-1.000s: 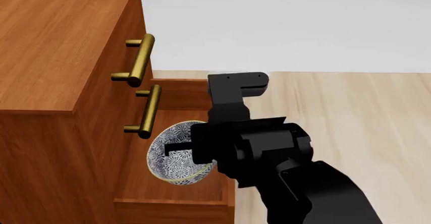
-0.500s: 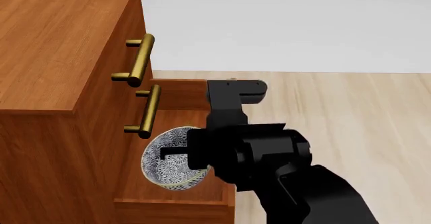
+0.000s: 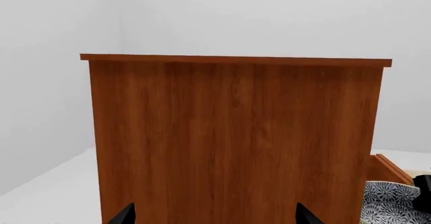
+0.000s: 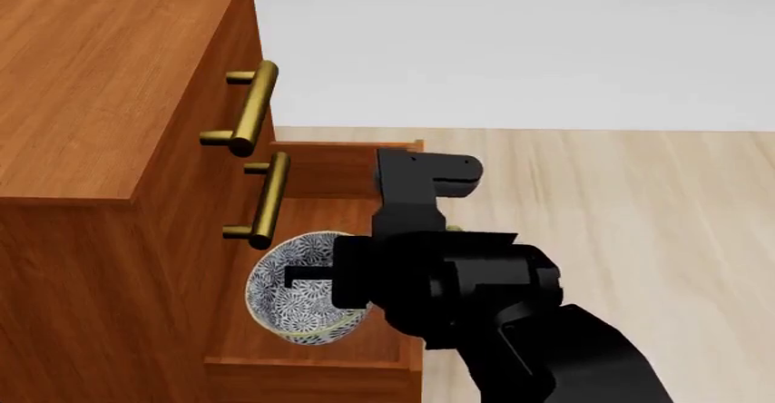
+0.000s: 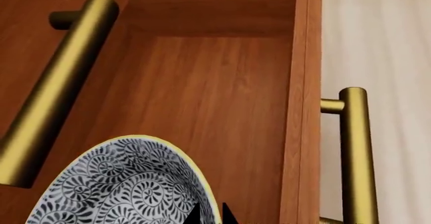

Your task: Put the bowl in the bottom drawer of the cabinet.

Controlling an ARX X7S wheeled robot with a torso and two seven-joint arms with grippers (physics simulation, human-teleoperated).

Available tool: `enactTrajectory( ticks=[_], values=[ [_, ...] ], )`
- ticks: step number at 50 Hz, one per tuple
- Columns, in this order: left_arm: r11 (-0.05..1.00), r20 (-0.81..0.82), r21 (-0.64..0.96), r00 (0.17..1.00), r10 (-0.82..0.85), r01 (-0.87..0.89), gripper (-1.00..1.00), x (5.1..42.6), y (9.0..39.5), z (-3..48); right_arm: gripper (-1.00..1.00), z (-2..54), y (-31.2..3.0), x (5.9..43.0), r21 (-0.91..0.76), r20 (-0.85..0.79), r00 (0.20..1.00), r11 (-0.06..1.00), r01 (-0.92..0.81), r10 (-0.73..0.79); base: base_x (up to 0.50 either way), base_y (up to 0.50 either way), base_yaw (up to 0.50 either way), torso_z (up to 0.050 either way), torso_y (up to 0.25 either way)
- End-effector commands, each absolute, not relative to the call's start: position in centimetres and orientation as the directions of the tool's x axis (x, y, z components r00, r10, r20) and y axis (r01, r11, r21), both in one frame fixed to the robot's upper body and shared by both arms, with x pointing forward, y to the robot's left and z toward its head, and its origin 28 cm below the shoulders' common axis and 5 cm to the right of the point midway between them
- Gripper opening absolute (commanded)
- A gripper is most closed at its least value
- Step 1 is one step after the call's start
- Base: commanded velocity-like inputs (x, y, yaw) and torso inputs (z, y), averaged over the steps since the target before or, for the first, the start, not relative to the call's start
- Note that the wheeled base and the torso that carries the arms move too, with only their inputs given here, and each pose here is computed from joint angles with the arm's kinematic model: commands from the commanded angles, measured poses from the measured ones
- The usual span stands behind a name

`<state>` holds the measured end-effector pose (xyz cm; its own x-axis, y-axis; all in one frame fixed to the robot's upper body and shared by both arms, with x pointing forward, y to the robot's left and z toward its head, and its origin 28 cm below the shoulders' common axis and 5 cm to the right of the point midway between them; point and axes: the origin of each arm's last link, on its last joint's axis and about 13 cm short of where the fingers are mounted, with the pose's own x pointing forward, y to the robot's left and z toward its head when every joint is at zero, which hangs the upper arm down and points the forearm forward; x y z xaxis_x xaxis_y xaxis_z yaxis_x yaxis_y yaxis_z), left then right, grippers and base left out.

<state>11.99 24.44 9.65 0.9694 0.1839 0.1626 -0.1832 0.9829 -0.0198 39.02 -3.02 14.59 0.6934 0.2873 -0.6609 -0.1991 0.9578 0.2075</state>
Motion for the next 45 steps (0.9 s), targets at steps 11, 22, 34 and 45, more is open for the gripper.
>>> enactTrajectory(
  ticks=[11,22,34,45],
  values=[
    [0.982,0.159,-0.022,0.969,0.188,-0.187,1.00,11.99,24.53,9.51,-1.00,14.31,-2.96,38.96,0.264,-0.654,0.688,0.947,-0.184,0.316,0.00,0.00,0.00,0.000,0.000],
    [0.981,0.158,-0.023,0.969,0.192,-0.190,1.00,11.94,24.63,9.46,-1.00,14.31,-2.96,38.96,0.264,-0.654,0.688,0.947,-0.184,0.316,0.00,0.00,0.00,0.000,0.000],
    [0.981,0.156,-0.024,0.969,0.191,-0.190,1.00,12.02,24.64,9.39,-1.00,14.31,-2.96,38.96,0.264,-0.654,0.688,0.947,-0.184,0.316,0.00,0.00,0.00,0.000,0.001],
    [0.981,0.156,-0.023,0.969,0.193,-0.192,1.00,12.03,24.63,9.37,1.00,14.31,-2.96,38.96,0.264,-0.654,0.688,0.947,-0.184,0.316,0.00,0.00,0.00,0.000,0.000]
  ],
)
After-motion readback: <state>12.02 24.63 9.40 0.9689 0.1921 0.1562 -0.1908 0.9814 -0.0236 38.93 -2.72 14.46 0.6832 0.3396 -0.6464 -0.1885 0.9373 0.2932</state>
